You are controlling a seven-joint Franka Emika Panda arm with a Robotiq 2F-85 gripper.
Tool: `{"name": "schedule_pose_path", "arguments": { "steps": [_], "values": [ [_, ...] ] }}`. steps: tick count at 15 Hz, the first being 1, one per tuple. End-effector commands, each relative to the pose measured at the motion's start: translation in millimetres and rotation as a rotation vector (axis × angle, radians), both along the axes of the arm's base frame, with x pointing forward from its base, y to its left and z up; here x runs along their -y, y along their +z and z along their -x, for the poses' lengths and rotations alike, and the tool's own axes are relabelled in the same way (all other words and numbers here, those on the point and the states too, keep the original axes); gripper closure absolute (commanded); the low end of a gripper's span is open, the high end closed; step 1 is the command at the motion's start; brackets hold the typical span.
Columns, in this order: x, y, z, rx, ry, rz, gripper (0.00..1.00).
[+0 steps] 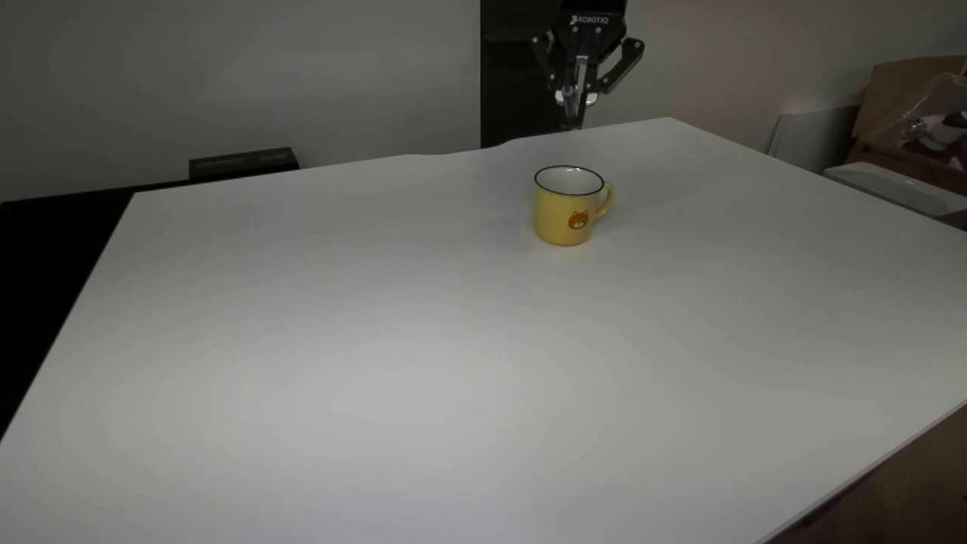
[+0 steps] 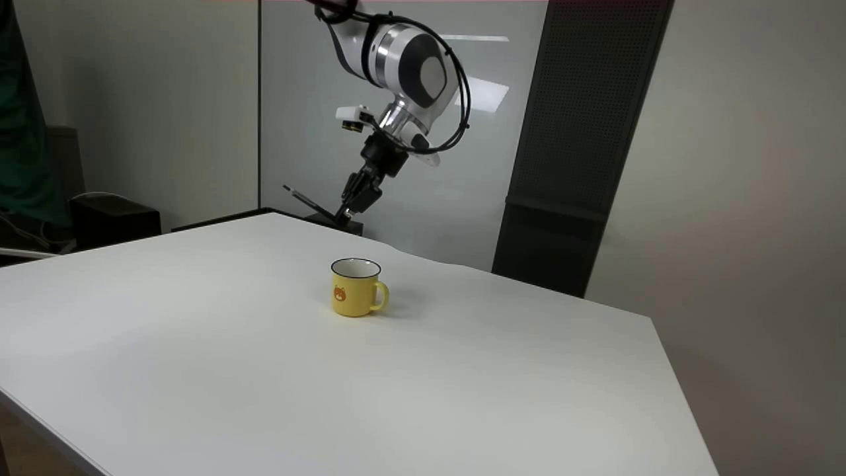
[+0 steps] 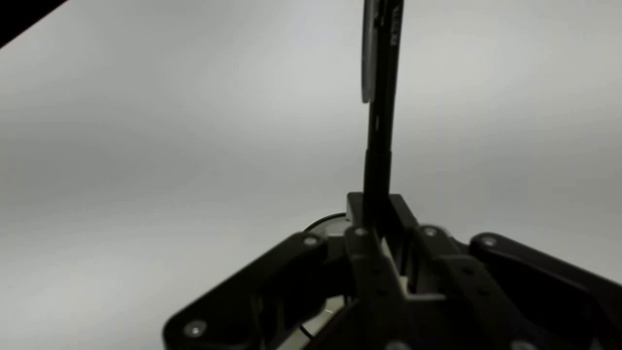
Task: Put the pen in the cup
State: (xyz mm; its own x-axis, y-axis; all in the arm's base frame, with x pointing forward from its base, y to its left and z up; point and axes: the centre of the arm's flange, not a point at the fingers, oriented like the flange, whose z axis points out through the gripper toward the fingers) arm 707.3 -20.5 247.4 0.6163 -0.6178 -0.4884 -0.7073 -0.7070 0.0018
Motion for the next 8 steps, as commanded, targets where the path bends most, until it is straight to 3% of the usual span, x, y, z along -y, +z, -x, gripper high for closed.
{"name": "schedule_pose_path", "arguments": {
  "steps": [1, 8],
  "values": [
    [7, 2, -28, -0.013, -0.063, 0.001, 0.97],
    [16, -9, -37, -0.01, -0.108, 0.02, 0.97]
  ]
}}
